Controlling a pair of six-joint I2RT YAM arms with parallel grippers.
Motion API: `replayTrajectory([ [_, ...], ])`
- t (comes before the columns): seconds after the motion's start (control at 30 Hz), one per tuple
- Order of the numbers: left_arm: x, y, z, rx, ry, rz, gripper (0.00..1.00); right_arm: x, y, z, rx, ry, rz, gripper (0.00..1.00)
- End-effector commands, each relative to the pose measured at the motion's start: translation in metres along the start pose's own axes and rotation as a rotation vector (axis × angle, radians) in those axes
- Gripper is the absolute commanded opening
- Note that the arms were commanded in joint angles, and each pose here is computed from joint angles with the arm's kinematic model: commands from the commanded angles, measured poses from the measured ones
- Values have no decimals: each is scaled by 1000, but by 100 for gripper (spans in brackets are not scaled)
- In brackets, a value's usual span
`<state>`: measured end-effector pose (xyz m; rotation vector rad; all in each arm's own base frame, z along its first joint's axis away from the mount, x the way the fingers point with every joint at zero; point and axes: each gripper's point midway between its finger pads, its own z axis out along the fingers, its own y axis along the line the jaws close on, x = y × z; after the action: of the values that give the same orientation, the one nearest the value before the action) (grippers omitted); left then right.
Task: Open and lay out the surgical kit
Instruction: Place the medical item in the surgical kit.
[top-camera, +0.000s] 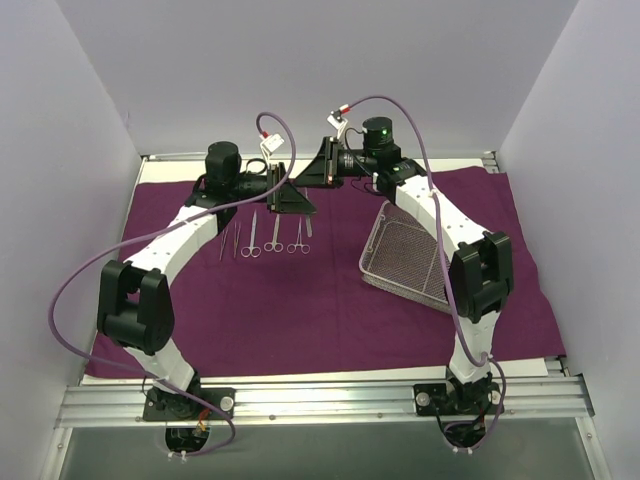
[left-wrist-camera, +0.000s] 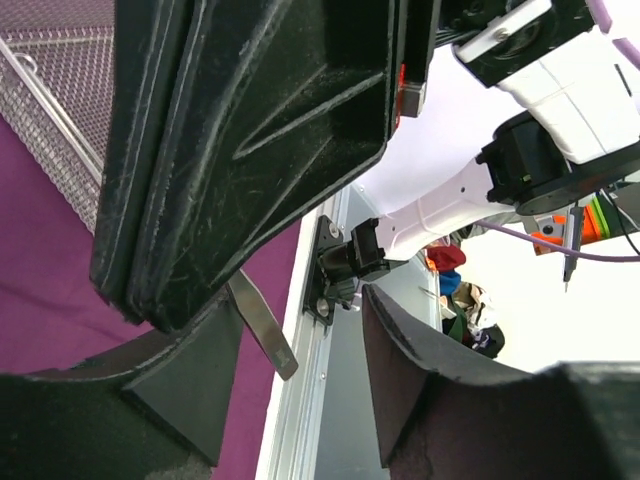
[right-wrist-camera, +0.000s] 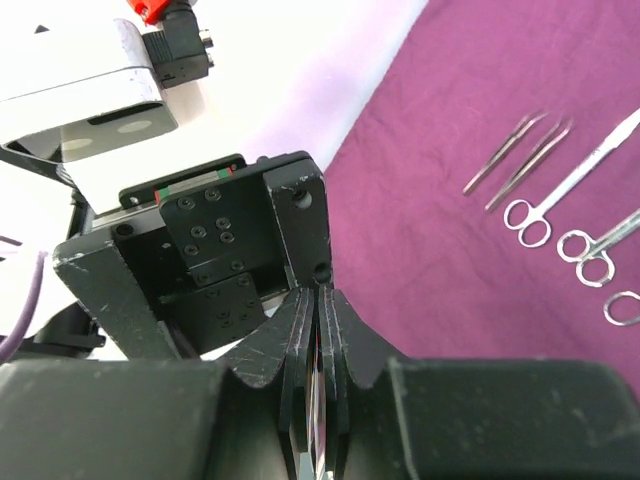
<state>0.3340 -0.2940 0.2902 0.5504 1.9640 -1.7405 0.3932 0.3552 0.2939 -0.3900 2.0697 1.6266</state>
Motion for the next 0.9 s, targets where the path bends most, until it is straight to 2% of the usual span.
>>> replayTrajectory([
  [0.0, -8, -13, 0, 56, -5, 70, 58, -19, 57, -14, -120, -43, -116, 0],
  [0.1, -6, -12, 1, 67, 2, 54, 43, -25, 60, -18, -149, -69, -101, 0],
  [0.13, -6, -10, 1, 66, 3, 47, 28, -30, 61, -21, -156, -85, -112, 0],
  [0.23, -7, -6, 2, 55, 0, 25, 5, -31, 60, -22, -159, -88, -103, 0],
  [0.27, -8, -3, 1, 45, -4, 28, 2, -32, 59, -22, -157, -88, -99, 0],
  [0.3, -9, 0, 1, 27, 3, 3, 2, -34, 55, -21, -143, -97, -100, 2],
  [0.33, -13, 6, 1, -10, -8, -7, 2, -32, 45, -20, -97, -87, -63, 23],
  [0.37, -1, 20, -3, -78, 26, -61, 2, -31, 35, -20, -53, -83, -53, 34],
  [0.4, -2, 31, -6, -134, 26, -71, 2, -39, 34, -22, -8, -99, -145, 40],
  [0.43, -14, 42, -11, -236, -5, -48, 2, -32, 4, -26, 155, -90, -69, 50],
  [0.47, -14, 55, -18, -305, 6, 0, 2, -34, -9, -31, 233, -99, -73, 58],
  [0.5, -2, 69, -30, -402, 43, -74, 2, -40, -17, -37, 301, -119, -87, 66],
  [0.53, 0, 84, -39, -489, 55, -82, 2, -39, -47, -52, 478, -144, -65, 76],
  [0.57, 2, 101, -55, -616, 70, -78, 2, -38, -60, -62, 551, -154, -52, 81],
  [0.6, 3, 112, -66, -683, 75, -86, 2, -41, -71, -75, 621, -173, -43, 84],
  [0.63, 4, 129, -84, -770, 80, -96, 2, -38, -95, -97, 780, -189, -18, 87],
  [0.73, 14, 168, -139, -1044, 123, -132, 2, -22, -133, -149, 1007, -176, 61, 89],
  [0.8, 23, 190, -174, -1221, 194, -137, 2, -18, -140, -174, 1068, -186, 90, 89],
  [0.83, 24, 197, -190, -1266, 210, -138, 2, -8, -153, -188, 1095, -176, 127, 89],
  [0.87, 26, 204, -201, -1305, 222, -144, 2, -8, -148, -197, 1092, -196, 127, 89],
])
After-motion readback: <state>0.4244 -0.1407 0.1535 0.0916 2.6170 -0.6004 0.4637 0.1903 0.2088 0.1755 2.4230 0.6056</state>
